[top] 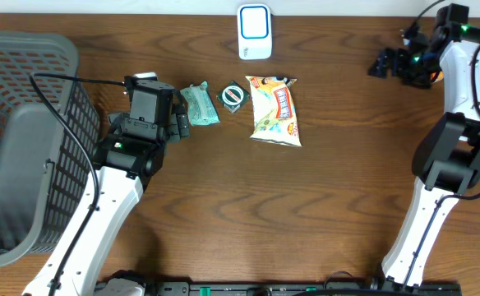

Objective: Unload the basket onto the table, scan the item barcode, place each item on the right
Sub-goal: 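Carry the Kleenex pack right and drop it beside the green pack, then reach the right gripper to the white-and-orange wipes bag and grasp it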

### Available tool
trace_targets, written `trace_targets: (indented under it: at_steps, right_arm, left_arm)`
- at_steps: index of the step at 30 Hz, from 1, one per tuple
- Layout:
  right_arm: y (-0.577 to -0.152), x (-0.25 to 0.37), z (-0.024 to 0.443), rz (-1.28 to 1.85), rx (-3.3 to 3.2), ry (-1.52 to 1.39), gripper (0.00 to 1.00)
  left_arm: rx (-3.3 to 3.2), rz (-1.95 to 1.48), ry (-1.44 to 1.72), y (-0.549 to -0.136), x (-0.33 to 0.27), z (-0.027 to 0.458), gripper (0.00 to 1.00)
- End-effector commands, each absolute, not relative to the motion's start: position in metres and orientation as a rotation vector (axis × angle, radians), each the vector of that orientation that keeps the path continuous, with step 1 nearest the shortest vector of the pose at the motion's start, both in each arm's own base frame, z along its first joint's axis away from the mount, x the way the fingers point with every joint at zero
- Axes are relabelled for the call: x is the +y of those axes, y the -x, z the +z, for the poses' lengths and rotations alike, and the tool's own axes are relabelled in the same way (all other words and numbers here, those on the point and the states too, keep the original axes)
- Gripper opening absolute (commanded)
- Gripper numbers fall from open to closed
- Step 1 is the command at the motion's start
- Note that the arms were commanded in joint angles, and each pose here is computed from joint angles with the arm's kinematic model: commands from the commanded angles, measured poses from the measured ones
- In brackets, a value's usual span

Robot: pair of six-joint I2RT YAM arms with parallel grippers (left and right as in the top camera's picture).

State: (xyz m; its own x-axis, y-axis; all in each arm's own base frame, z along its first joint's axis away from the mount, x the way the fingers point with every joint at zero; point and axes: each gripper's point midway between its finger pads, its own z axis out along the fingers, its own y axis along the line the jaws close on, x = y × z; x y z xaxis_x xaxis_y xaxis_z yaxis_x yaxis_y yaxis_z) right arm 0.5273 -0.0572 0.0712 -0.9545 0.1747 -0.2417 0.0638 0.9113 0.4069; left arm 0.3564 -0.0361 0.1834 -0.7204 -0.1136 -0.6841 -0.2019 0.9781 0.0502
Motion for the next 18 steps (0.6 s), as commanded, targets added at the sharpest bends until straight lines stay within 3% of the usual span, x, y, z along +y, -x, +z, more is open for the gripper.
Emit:
trace_targets:
  at_steps: [1,13,14,16,18]
  right_arm:
    - [-0.526,0.006,0.118,0.937,2.682,-0.078,0.99]
    - [-0.46,0.138,0.088,1.01,2.897,0.427,0.99]
    - [-0.458,0.146,0.084,0.979,2.909,0.463,0.94]
    - [-0.455,0.155,0.077,0.879,2.937,0.533,0.73]
    - [-0.454,0.157,0.074,0.76,2.975,0.539,0.69]
  left_arm:
    - [2.368,0.179,0.216,-0.357,-0.032,0.188,0.97]
    - [2.368,0.179,0.216,-0.357,-0.032,0.188,0.98]
    - [2.368,0.179,0.216,-0.357,-0.032,0.188,0.98]
    - [2.368,0.179,0.216,-0.357,-0.032,0.188,0.98]
    - [2.368,0.179,0.216,-0.357,-0.032,0.188,0.97]
